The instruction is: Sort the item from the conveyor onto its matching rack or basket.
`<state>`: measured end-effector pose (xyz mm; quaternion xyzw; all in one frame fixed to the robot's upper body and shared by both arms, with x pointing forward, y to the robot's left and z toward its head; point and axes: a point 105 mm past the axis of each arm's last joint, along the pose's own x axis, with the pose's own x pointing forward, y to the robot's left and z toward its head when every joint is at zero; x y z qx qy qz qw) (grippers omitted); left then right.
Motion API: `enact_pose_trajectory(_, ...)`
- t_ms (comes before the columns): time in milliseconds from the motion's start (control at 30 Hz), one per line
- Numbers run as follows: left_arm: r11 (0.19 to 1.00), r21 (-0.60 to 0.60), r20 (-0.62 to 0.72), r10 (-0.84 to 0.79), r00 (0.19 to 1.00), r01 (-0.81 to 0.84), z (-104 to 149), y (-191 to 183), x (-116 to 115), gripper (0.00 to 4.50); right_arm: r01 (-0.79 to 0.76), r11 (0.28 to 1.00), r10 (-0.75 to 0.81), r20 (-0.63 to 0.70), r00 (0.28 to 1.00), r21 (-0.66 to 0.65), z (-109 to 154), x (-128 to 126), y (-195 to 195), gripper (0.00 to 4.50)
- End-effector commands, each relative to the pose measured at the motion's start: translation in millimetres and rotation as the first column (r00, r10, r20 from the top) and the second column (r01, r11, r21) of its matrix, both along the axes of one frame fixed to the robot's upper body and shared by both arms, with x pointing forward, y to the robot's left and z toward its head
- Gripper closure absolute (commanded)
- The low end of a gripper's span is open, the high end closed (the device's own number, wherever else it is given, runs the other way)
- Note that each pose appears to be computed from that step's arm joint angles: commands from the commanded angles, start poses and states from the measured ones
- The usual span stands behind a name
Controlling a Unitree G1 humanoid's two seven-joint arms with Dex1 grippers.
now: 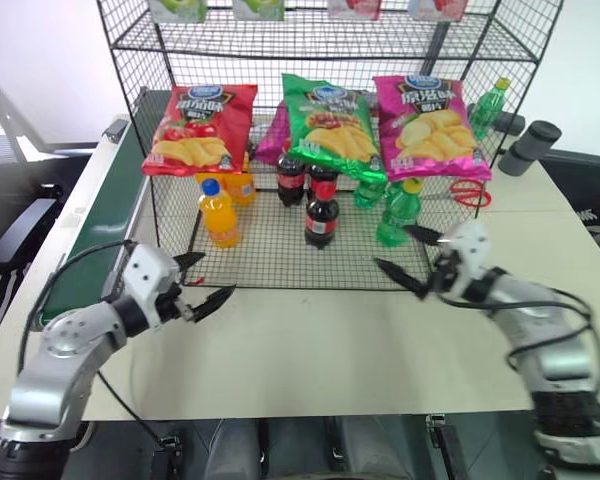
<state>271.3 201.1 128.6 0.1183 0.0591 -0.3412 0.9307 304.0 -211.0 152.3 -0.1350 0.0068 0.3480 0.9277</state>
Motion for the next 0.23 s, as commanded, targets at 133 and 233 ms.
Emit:
enact_pose_trajectory(133,1.0,0.008,0.029,0.005,1.0,-0.005,10,12,-1,0.0,0.02,1.0,-0.021,-0.031,0.999,-0.022,8,-17,-26,0.01)
enact_pose_trajectory(233,1.0,-0.016,0.029,-0.008,1.0,0.009,10,10,-2,0.0,0.016,1.0,-0.017,-0.043,0.999,-0.013,6,-19,-26,0.01)
